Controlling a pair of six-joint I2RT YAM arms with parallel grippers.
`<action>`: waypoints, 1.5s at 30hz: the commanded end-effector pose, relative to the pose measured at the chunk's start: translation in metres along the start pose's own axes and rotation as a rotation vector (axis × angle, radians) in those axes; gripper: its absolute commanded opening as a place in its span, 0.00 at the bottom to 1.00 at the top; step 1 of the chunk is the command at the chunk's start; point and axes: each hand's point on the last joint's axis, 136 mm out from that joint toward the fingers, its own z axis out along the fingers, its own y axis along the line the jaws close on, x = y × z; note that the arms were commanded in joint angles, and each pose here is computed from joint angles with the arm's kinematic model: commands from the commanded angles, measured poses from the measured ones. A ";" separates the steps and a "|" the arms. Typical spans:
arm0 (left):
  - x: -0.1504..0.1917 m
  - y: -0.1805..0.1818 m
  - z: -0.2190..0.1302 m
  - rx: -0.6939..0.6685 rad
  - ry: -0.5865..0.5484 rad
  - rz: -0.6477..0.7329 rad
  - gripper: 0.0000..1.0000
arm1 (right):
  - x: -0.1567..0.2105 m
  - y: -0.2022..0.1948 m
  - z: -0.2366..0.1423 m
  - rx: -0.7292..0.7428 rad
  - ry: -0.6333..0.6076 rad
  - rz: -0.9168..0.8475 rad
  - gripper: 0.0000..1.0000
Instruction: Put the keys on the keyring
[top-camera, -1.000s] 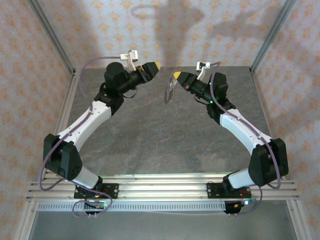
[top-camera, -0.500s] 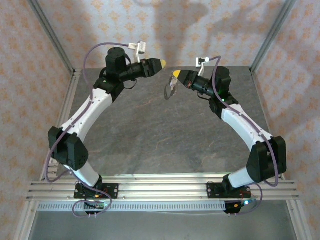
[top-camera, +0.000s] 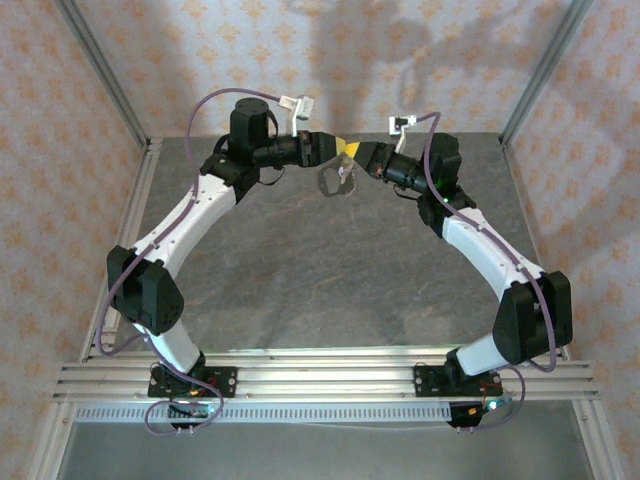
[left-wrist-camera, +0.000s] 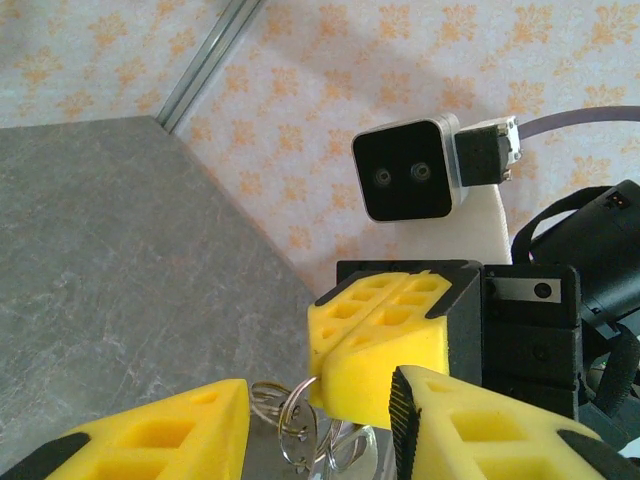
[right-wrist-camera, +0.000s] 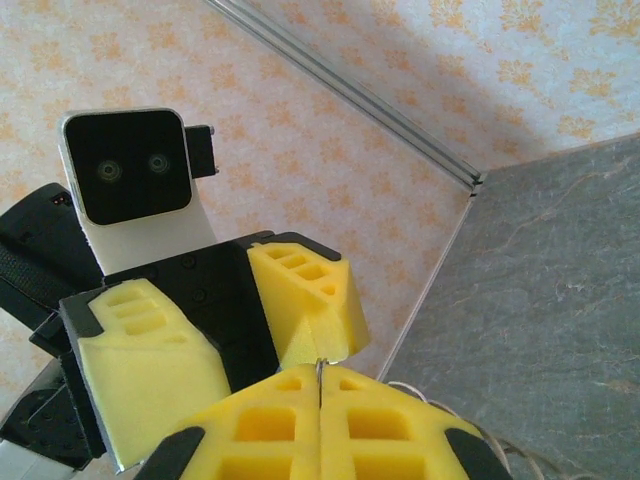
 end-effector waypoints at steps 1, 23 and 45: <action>-0.005 -0.006 0.000 0.026 -0.002 0.035 0.42 | -0.012 0.023 -0.003 -0.070 -0.026 -0.063 0.00; 0.009 -0.029 0.011 0.135 0.036 0.052 0.21 | -0.013 0.019 -0.002 -0.060 -0.039 -0.053 0.00; 0.008 -0.027 0.013 0.097 -0.006 0.041 0.00 | -0.042 0.014 -0.031 0.002 -0.174 -0.031 0.36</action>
